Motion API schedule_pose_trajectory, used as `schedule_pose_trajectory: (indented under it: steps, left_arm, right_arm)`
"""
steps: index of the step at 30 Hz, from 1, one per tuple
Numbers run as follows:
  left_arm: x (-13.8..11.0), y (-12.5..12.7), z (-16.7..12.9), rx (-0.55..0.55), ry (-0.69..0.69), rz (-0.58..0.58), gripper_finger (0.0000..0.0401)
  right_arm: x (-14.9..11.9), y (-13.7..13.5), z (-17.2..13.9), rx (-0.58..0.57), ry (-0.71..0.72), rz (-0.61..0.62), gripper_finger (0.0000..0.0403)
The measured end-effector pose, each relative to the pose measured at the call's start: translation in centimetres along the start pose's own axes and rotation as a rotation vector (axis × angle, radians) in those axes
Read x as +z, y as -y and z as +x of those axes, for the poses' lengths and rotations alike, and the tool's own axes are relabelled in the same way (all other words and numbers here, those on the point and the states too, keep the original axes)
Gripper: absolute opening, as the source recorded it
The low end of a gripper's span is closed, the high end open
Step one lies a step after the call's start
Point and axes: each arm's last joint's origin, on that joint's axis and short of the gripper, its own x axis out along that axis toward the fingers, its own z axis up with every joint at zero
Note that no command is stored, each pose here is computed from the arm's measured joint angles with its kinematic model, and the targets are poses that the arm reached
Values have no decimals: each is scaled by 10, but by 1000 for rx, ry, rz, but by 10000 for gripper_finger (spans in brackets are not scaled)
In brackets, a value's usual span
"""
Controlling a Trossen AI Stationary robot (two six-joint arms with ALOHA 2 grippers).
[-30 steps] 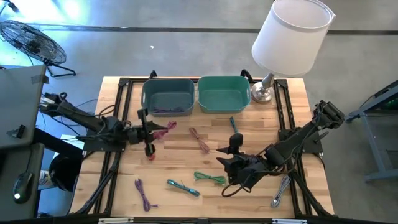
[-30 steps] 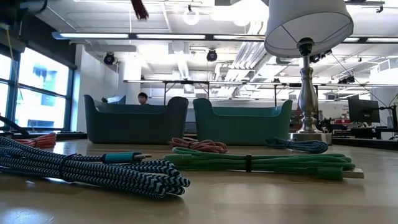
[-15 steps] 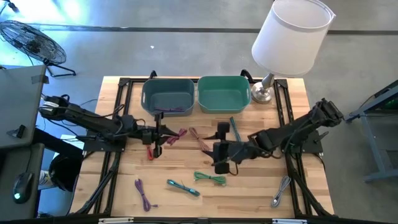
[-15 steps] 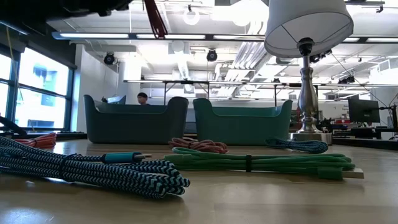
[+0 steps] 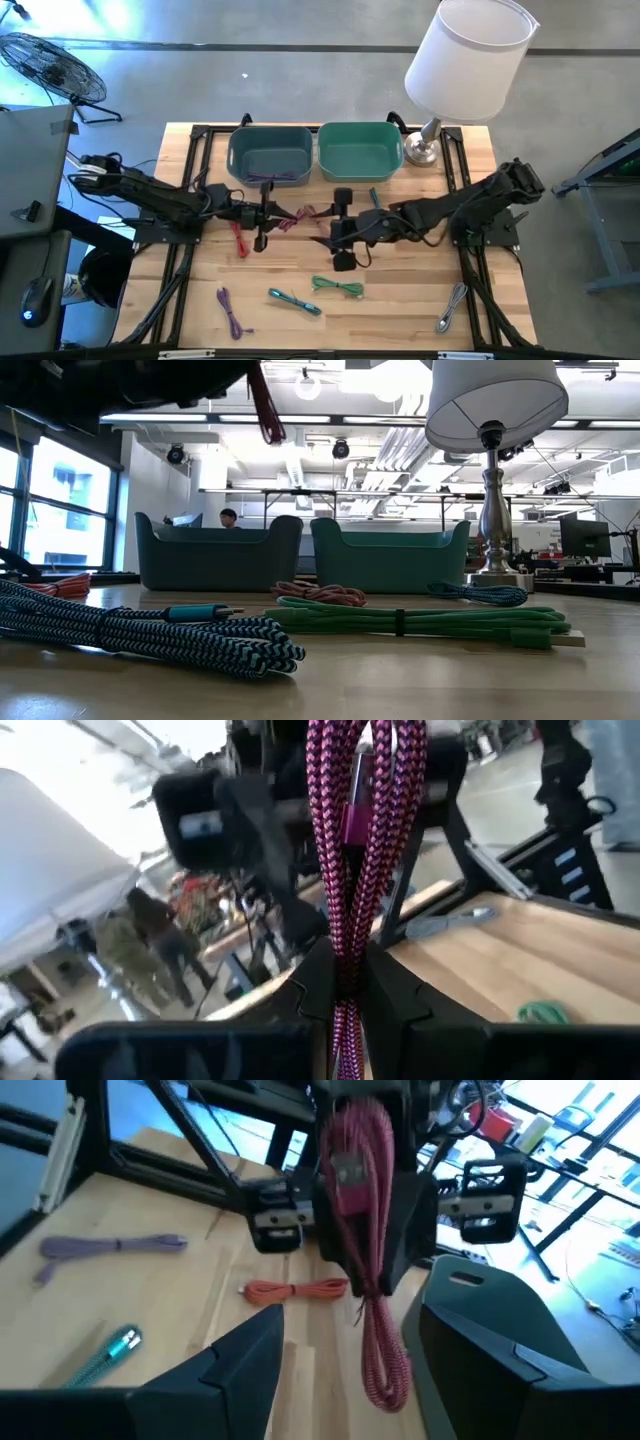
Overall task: Pick & Place USB Port
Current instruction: Put the pink usb cable into the green bin
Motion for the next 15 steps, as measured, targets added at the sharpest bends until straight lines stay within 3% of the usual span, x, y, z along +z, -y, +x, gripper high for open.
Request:
schedule_pose_trajectory:
  steps: [15]
  left_arm:
    - [-3,-1,39,-123,-46,9,21]
  right_arm:
    - [1,-1,6,29,42,-20,226]
